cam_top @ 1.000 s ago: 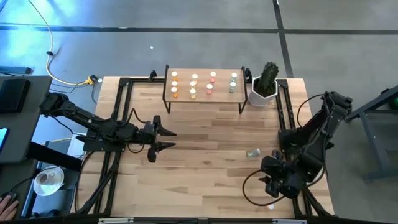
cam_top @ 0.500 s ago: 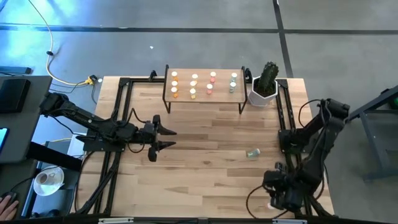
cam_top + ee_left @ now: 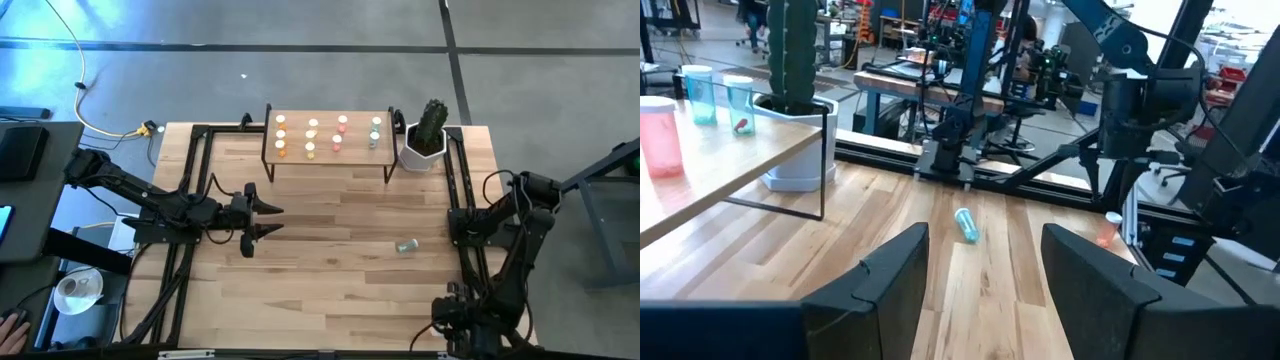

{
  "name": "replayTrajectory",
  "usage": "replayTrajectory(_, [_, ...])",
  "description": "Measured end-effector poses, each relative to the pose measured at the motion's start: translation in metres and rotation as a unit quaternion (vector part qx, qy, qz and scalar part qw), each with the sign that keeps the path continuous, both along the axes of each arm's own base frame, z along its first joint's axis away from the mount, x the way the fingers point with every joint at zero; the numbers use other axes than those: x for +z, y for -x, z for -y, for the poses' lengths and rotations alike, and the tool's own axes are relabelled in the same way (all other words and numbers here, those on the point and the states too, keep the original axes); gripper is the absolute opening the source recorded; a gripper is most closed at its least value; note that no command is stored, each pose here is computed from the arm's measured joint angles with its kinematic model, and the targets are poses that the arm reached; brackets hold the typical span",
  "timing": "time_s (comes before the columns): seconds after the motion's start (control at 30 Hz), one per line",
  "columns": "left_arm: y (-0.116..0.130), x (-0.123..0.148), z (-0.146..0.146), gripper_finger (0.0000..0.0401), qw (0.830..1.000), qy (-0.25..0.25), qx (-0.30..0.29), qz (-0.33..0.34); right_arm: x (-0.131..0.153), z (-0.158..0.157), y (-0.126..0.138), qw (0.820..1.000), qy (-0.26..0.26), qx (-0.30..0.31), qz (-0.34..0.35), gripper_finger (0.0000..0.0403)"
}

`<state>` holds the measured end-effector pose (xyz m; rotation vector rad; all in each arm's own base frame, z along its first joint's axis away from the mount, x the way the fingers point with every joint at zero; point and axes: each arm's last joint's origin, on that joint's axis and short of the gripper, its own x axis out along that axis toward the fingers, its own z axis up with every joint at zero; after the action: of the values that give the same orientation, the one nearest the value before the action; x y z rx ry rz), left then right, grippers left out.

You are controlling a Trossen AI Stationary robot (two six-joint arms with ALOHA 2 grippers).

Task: Pick and place medicine bottles onto shelf by color
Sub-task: Put the pink pill bottle on the shelf aligned with the other pink pill bottles

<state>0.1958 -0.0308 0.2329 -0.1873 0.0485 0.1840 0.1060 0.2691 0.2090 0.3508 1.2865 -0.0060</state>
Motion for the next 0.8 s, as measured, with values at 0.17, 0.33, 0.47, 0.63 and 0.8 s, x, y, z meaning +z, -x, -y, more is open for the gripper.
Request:
replayTrajectory(0.17, [0.000,0.000,0.000,0.0186,1.000,0.001,0.000,0.000,-0.006,-0.005,0.002,1.000,0.009,-0.004,0.009,0.0177])
replayTrajectory(0.33, [0.000,0.000,0.000,0.0186,1.000,0.009,0.001,0.002,-0.016,-0.010,0.000,1.000,0.015,-0.001,0.008,0.0177])
replayTrajectory(0.47, [0.000,0.000,0.000,0.0186,1.000,0.011,0.008,0.002,-0.020,-0.014,-0.001,1.000,0.008,-0.001,0.011,0.0177])
replayTrajectory(0.63, [0.000,0.000,-0.001,0.0186,1.000,0.011,0.014,0.003,-0.020,-0.017,-0.002,1.000,-0.001,0.003,0.016,0.0177])
replayTrajectory(0.8, [0.000,0.000,-0.001,0.0186,1.000,0.011,0.014,0.003,-0.021,-0.016,-0.002,1.000,0.008,0.007,0.016,0.0177])
